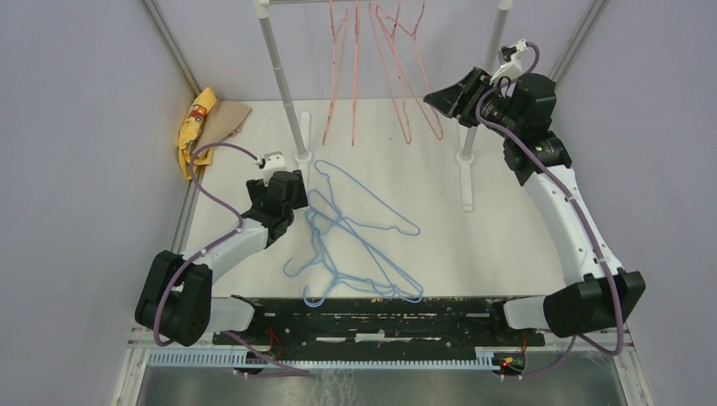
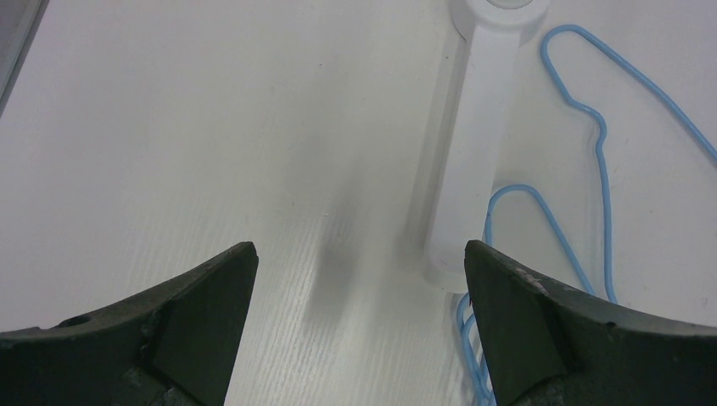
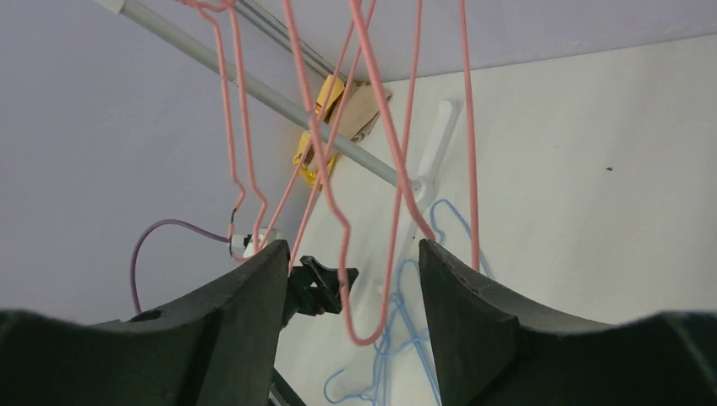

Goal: Organize the hangers

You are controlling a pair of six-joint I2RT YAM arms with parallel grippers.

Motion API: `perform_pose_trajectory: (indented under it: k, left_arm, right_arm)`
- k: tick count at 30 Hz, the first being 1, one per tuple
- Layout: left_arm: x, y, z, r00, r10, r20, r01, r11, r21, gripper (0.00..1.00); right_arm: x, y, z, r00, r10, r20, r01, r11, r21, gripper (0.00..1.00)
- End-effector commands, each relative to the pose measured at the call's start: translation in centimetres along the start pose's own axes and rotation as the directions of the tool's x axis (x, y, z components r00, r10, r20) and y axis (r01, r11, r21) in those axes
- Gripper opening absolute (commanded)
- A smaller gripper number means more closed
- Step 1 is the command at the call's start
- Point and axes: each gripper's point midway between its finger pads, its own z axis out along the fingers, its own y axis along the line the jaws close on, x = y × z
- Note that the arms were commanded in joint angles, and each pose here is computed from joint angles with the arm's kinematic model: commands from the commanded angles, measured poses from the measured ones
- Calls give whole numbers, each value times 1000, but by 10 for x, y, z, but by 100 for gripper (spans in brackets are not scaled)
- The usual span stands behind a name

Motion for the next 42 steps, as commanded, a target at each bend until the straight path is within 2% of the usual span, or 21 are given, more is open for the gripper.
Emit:
perform_pose_trajectory:
  k: [1,9,23,27,32,42]
  left_arm:
    - [-29,-4,-4,997,-33,70,32,999,9,99]
    - [-55,-27,-12,992,-110,64,103,989,103,99]
    - [-204,-64,-58,931,-301,206,240,931,273,99]
    - [-233,-71,-63,916,-323,238,249,923,294,100]
    - [-224,-64,-59,920,-311,240,246,932,265,100]
    - [-149,-46,-43,956,-242,163,209,958,197,99]
  right_arm:
    - [-14,14,-36,982,-169,79,164,985,59,67]
    - [-3,-7,-63,947,-319,31,306,929,208,68]
    - [9,-24,-95,909,-416,20,390,868,306,69]
    - [2,-19,-103,891,-452,41,417,851,319,71]
    - [-17,1,-104,872,-482,84,440,847,297,72]
    - [-69,28,-60,850,-473,234,423,876,232,71]
